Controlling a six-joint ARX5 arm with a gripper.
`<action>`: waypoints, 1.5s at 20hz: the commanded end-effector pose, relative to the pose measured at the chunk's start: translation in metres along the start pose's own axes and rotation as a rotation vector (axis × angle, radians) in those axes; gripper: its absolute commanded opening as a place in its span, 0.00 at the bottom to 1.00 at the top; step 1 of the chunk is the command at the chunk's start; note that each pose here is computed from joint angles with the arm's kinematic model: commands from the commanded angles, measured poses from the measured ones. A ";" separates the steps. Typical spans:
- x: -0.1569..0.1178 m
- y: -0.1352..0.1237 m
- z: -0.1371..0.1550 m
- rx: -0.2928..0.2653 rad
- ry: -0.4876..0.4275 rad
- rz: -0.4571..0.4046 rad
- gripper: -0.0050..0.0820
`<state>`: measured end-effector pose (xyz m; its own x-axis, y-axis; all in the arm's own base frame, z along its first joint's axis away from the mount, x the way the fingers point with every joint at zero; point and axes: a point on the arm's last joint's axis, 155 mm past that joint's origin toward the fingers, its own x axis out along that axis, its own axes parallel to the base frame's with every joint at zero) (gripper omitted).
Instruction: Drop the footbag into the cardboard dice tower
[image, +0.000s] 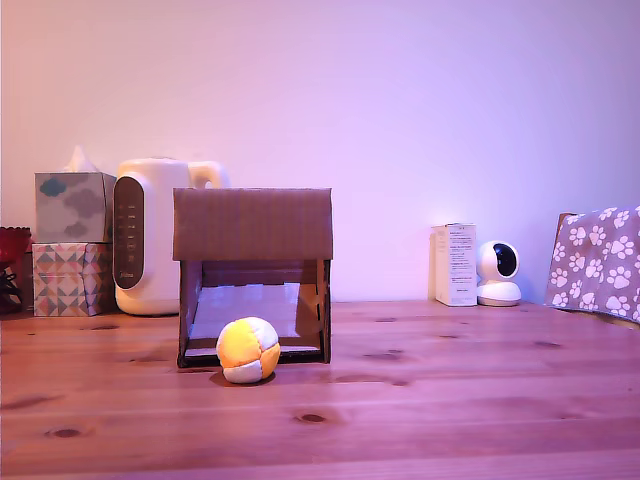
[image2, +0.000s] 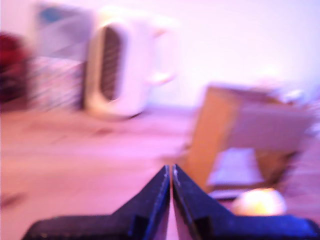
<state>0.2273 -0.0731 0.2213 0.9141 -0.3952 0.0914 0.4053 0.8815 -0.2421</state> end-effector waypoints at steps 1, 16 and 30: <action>0.003 -0.009 -0.007 -0.017 0.036 -0.044 0.04; 0.041 -0.099 -0.087 -0.078 0.341 -0.387 0.04; 0.094 -0.077 -0.148 -0.040 0.469 -0.217 0.93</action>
<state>0.2765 -0.2170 0.1056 0.6906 -0.6598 -0.2963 0.5803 0.7500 -0.3175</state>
